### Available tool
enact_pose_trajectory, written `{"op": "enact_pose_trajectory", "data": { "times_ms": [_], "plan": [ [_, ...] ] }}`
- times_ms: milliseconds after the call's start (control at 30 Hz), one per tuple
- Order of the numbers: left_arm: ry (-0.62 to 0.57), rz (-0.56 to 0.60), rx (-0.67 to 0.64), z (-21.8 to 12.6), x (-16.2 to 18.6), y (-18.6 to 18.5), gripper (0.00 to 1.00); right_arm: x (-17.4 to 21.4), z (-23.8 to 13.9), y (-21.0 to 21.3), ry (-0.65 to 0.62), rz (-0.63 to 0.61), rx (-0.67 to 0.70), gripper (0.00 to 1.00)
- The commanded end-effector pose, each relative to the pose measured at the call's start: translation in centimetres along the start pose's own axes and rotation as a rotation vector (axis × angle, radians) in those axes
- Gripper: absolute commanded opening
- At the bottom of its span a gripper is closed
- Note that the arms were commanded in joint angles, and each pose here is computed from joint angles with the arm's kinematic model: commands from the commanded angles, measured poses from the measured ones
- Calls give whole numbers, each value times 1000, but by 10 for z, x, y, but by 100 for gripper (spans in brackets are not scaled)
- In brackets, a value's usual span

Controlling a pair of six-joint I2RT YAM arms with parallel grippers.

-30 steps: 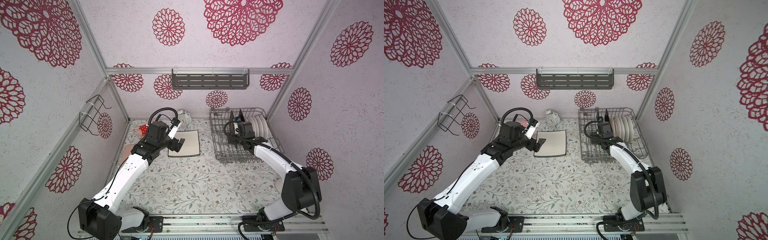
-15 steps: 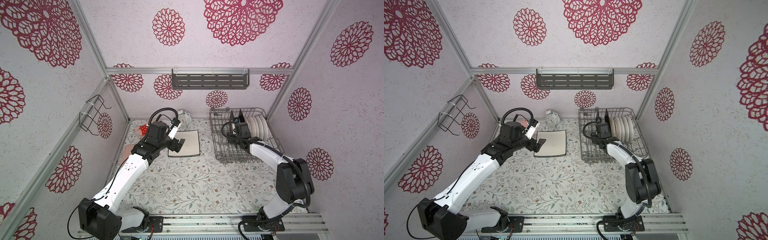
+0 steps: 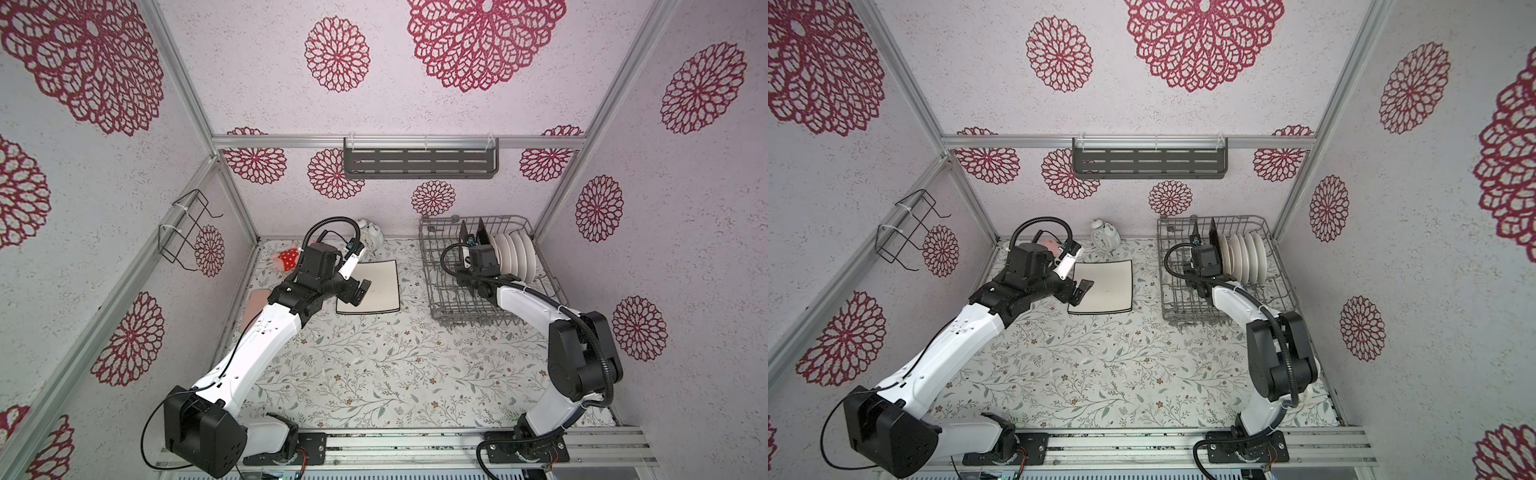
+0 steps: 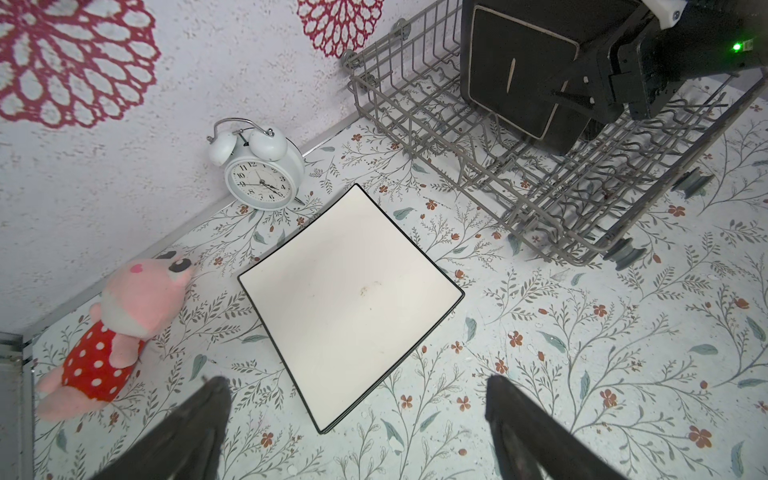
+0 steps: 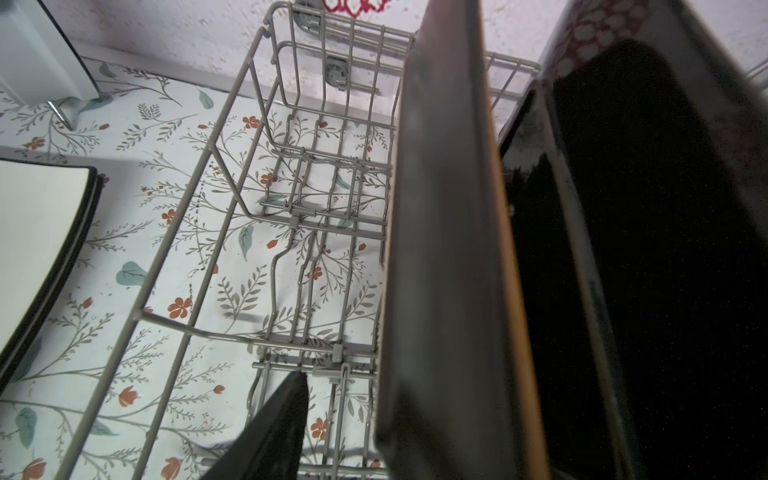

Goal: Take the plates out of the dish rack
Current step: 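Lower the right gripper into the rack and grasp the dark square plate's edge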

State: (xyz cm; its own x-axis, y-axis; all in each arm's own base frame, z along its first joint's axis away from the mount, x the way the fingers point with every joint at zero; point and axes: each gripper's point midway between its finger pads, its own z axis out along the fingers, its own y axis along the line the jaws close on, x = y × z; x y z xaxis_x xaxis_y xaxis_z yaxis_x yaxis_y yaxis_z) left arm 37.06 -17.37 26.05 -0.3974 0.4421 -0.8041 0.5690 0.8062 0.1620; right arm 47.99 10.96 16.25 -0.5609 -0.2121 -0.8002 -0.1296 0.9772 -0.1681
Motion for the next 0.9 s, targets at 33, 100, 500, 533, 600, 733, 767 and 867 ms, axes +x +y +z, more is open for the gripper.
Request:
{"op": "enact_pose_trajectory", "data": {
  "times_ms": [33, 100, 500, 533, 600, 733, 767, 867],
  "plan": [
    [-17, 23, 8, 1, -10, -1, 97, -10, 4, -9, -41, 17, 6, 54],
    [-14, 22, 8, 2, -10, -1, 97, -10, 5, -10, -41, 20, 6, 49],
    [0, 15, 29, 9, -8, -4, 97, -16, -1, -12, -67, 19, -8, 27],
    [3, 15, 31, 9, -7, -5, 97, -18, -2, -12, -72, 19, -8, 26],
    [8, 14, 33, 10, -6, -5, 97, -20, -4, -13, -83, 22, -8, 23],
    [11, 9, 42, 11, -5, -7, 97, -30, -13, -15, -116, 28, -6, 17],
    [10, 8, 42, 11, -6, -7, 97, -33, -15, -16, -124, 27, -4, 16],
    [5, 4, 46, 9, -7, -7, 97, -43, -24, -18, -155, 30, -6, 14]
  ]
}}
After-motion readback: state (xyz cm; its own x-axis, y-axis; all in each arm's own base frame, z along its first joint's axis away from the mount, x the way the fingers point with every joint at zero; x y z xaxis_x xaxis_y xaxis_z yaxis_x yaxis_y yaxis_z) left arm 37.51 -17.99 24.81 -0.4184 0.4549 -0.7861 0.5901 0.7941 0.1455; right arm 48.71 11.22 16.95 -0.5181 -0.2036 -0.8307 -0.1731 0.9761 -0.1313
